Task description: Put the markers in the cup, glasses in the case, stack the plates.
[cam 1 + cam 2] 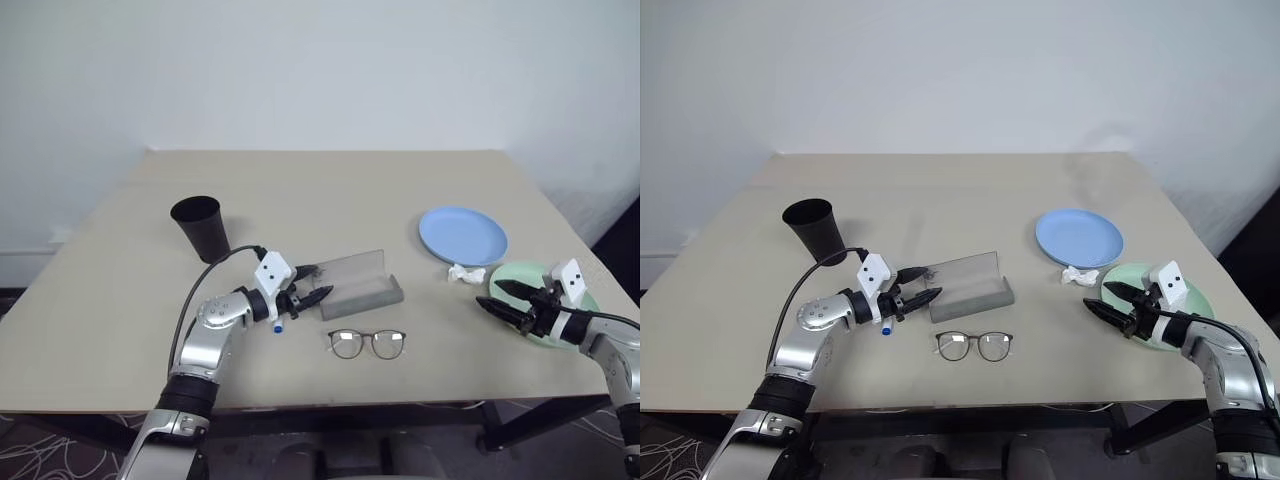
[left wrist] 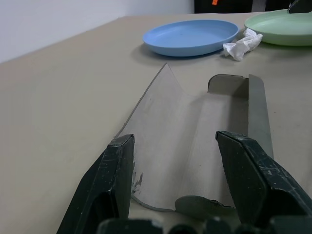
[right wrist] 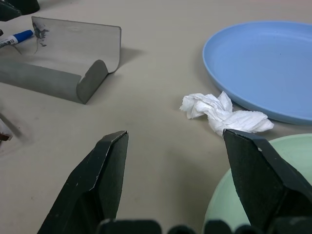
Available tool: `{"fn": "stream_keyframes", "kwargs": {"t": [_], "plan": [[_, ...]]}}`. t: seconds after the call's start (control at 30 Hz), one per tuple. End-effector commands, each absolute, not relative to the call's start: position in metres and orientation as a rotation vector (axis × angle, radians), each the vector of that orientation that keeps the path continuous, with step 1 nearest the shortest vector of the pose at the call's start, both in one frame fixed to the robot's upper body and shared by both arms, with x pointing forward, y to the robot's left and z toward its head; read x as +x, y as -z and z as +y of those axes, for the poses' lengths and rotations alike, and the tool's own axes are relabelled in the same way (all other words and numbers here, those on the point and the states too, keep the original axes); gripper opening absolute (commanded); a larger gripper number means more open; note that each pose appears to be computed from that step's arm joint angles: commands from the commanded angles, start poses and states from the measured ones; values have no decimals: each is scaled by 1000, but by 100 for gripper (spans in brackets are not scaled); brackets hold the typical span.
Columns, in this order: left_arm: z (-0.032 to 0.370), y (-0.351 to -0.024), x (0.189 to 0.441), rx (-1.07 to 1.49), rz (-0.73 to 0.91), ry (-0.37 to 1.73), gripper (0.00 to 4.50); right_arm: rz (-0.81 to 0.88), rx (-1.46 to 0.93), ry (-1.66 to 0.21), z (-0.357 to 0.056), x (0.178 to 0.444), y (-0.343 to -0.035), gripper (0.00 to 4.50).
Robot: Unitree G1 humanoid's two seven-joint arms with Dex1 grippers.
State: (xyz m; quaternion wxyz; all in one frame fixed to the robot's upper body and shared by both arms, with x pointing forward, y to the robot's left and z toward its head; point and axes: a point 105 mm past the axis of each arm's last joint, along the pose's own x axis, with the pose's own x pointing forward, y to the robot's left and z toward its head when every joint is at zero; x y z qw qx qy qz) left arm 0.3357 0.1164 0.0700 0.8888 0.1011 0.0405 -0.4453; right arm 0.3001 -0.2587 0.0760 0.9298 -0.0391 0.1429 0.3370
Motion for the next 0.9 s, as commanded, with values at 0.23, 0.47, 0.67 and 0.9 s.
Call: {"fn": "stream_keyframes", "kwargs": {"t": [0.23,0.47,0.67,0.9], "plan": [[112,-87,331,210,24,943,278,229,-131,-708,-254,304,-95,336],[112,-88,331,216,20,953,278,237,-162,-674,-259,305,-97,336],[104,-86,324,206,12,962,278,282,-164,-599,-263,300,-81,336],[102,-84,317,196,20,977,278,282,-182,-541,-255,301,-83,336]]}}
